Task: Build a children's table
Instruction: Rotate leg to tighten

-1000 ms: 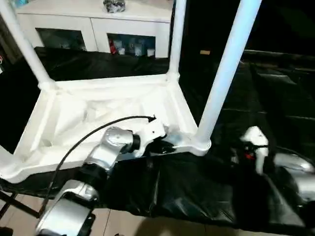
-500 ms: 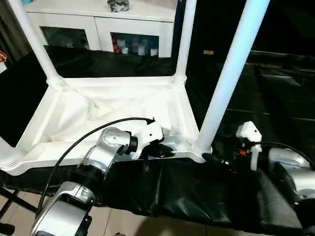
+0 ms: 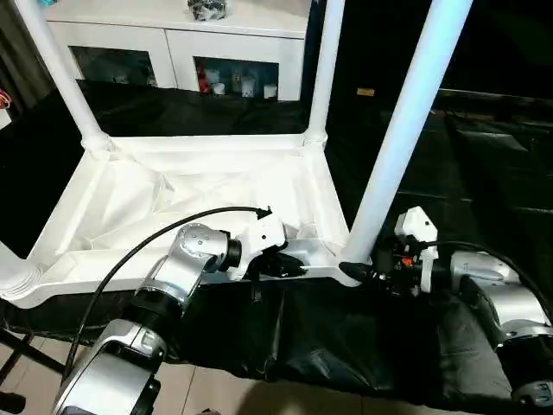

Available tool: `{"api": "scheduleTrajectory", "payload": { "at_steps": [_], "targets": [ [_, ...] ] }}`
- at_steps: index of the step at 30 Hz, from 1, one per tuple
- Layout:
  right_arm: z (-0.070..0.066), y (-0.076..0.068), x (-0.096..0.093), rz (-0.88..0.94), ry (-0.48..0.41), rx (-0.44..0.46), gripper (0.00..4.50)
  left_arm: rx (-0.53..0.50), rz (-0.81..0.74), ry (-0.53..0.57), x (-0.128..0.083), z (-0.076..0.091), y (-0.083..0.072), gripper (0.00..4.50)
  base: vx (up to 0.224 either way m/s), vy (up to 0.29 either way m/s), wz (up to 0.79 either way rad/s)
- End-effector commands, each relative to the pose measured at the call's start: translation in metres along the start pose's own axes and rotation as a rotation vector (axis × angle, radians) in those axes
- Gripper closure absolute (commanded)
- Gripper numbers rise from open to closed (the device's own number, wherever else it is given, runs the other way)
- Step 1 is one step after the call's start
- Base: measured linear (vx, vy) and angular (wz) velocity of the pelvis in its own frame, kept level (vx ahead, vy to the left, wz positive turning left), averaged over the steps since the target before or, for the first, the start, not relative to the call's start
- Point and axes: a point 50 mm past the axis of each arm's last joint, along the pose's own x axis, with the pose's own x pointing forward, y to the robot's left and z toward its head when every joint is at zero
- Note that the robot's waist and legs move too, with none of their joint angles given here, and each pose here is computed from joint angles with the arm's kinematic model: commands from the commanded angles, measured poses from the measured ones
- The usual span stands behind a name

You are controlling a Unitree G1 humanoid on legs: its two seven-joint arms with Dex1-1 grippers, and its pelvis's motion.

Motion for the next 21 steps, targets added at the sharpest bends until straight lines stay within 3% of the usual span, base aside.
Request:
{"api": "scheduleTrajectory", "payload": {
  "at_steps": [1,14,21],
  "targets": [
    [0.0066,-0.0024,0.0010,0.006,-0.003,-0.012,1.26,-0.014,-0.023,-0.038,0.0021,0.0002,-0.0044,4.50,0.000,0.000,0.00],
    [0.0046,-0.0029,0.0039,0.020,-0.009,0.015,2.27,-0.015,-0.029,-0.034,0.0016,-0.0004,-0.0048,4.50,0.000,0.000,0.00],
    [0.0001,0.0026,0.0068,0.034,-0.012,0.030,2.41,-0.022,-0.026,-0.033,0.0012,-0.0017,-0.0051,4.50,0.000,0.000,0.00]
  ]
}}
